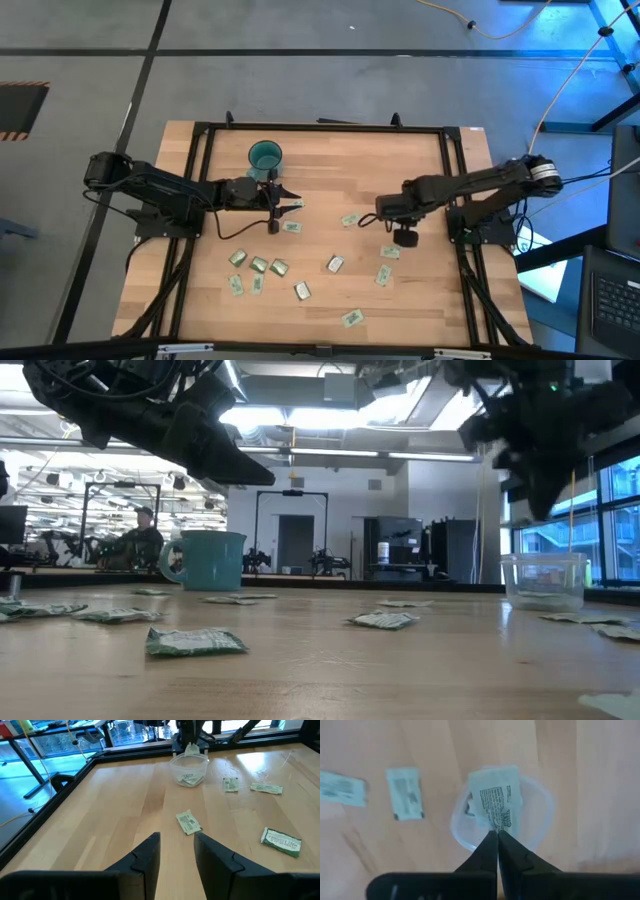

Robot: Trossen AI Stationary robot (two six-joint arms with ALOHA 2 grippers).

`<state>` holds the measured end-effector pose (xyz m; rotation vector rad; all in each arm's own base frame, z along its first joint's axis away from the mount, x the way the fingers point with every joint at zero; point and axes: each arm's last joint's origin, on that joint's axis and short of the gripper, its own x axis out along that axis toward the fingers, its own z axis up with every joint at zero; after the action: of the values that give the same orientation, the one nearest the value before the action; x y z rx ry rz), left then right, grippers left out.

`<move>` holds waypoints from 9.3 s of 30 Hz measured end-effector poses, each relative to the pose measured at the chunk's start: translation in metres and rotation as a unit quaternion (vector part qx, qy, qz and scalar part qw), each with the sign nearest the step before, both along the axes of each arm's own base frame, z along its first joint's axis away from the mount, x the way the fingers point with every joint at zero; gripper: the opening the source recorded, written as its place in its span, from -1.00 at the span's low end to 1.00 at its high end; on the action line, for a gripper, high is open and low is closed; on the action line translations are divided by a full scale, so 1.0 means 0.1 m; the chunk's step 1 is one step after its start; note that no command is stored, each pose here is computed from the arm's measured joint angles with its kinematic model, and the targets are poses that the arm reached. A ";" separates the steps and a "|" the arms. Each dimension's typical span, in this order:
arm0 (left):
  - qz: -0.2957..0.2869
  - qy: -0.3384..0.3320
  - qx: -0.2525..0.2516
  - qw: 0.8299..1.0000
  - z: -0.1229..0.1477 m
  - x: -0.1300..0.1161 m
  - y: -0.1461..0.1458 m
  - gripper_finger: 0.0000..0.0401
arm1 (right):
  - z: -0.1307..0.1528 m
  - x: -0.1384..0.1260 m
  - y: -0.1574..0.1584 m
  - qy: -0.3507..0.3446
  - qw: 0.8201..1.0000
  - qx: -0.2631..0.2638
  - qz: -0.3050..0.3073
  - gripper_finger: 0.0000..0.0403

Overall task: Pick and place Stevia / Truvia into bins
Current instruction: Put the stevia packet into the transparent bin

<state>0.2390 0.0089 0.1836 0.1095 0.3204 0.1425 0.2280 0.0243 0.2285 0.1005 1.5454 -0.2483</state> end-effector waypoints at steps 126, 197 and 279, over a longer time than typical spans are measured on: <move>0.000 0.001 0.000 1.000 0.00 0.00 0.00 -0.43 | 0.07 0.11 -0.32 -0.099 0.995 -0.011 -0.009 -0.99; 0.000 0.001 0.000 1.000 0.00 0.00 0.00 -0.43 | -0.05 -0.07 0.32 -0.109 0.992 -0.006 0.060 -0.65; 0.000 0.002 0.000 1.000 0.00 0.00 0.00 -0.43 | -0.99 0.32 0.84 0.000 0.942 -0.014 0.336 -0.98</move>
<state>0.2389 0.0089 0.1832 0.1097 0.3236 0.1421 0.2596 0.1087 0.1297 -0.4482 1.4873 0.2734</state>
